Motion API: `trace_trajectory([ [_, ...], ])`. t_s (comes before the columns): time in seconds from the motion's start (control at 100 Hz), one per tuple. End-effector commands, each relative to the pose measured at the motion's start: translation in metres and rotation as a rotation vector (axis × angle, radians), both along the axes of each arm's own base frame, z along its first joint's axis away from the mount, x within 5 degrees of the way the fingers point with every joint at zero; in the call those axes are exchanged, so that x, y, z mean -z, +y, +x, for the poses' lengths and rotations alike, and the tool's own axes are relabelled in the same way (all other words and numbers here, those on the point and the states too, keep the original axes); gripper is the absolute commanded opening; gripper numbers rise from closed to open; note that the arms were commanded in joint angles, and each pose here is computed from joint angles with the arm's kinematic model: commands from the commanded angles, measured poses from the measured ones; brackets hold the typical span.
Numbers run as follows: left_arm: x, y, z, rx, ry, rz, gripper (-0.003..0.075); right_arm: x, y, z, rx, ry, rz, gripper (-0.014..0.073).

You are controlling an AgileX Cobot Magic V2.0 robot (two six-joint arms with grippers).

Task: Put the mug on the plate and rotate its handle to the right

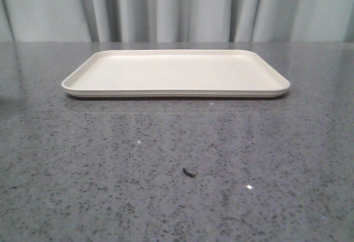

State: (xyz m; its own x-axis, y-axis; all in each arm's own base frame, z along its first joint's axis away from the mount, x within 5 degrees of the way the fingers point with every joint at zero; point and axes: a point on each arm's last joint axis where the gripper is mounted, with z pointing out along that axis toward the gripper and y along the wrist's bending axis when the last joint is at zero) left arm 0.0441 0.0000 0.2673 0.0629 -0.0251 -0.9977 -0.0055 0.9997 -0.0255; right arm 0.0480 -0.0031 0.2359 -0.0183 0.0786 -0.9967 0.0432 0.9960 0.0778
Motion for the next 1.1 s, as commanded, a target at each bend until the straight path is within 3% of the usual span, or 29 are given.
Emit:
trace_trajectory([
  [0.0, -0.027, 0.0, 0.002, 0.003, 0.006, -0.01, -0.0019, -0.025, -0.001, -0.002, 0.012, -0.004, -0.008, -0.0061],
  [0.23, -0.053, 0.0, 0.019, 0.007, 0.145, -0.011, -0.0019, -0.045, -0.003, 0.004, 0.031, 0.189, 0.005, -0.0061],
  [0.85, -0.061, 0.0, 0.026, 0.005, 0.112, -0.018, -0.0013, -0.048, -0.002, 0.006, 0.028, 0.166, 0.005, -0.0061],
  [0.94, -0.061, 0.0, 0.025, 0.005, 0.112, -0.011, 0.0065, -0.048, -0.002, 0.006, 0.029, 0.175, 0.006, -0.0061],
  [1.09, -0.062, 0.0, 0.025, 0.005, 0.118, -0.018, 0.0342, -0.048, -0.002, 0.006, 0.029, 0.175, 0.006, -0.0061],
])
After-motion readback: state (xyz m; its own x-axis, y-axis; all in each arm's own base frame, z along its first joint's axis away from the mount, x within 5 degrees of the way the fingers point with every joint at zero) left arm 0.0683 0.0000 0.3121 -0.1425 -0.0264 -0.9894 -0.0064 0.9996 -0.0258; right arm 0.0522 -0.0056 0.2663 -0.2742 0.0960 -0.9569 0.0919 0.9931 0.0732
